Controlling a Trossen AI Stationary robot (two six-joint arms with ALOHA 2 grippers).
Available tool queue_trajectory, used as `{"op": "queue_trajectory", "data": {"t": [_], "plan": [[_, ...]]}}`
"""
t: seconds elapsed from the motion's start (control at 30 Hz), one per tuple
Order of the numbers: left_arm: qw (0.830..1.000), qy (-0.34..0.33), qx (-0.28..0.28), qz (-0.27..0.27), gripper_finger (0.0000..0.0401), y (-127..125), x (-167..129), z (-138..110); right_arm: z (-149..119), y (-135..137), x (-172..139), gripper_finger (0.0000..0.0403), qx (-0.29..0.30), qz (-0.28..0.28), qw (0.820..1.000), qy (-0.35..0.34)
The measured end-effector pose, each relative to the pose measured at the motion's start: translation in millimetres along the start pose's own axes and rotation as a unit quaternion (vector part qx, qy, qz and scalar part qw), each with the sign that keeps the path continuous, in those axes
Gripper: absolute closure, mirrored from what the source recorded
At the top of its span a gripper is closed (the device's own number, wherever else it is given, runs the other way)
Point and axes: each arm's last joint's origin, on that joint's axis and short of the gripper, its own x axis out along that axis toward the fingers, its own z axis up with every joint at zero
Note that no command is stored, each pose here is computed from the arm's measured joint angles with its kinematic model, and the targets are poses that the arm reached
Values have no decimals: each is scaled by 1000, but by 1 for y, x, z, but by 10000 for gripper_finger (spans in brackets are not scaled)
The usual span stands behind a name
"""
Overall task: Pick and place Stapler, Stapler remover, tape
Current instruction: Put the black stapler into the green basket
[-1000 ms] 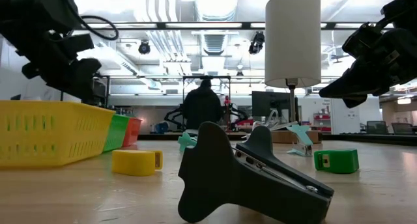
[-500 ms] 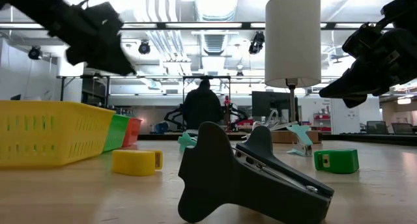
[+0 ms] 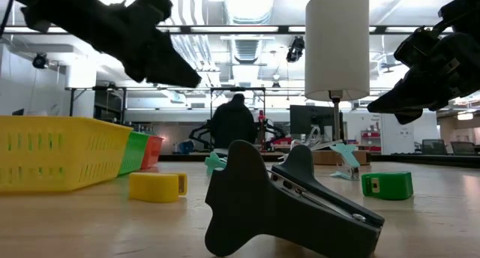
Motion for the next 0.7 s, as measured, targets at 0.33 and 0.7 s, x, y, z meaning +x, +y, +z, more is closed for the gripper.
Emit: {"op": "queue_trajectory", "data": {"t": [0.33, 0.7], "plan": [[999, 11, 31, 1, 215, -21, 26, 8, 0, 0, 0, 394, -2, 0, 1000, 0], [992, -1, -105, -67, 215, -43, 41, 39, 1, 0, 0, 394, 1, 2, 1000, -4]]}}
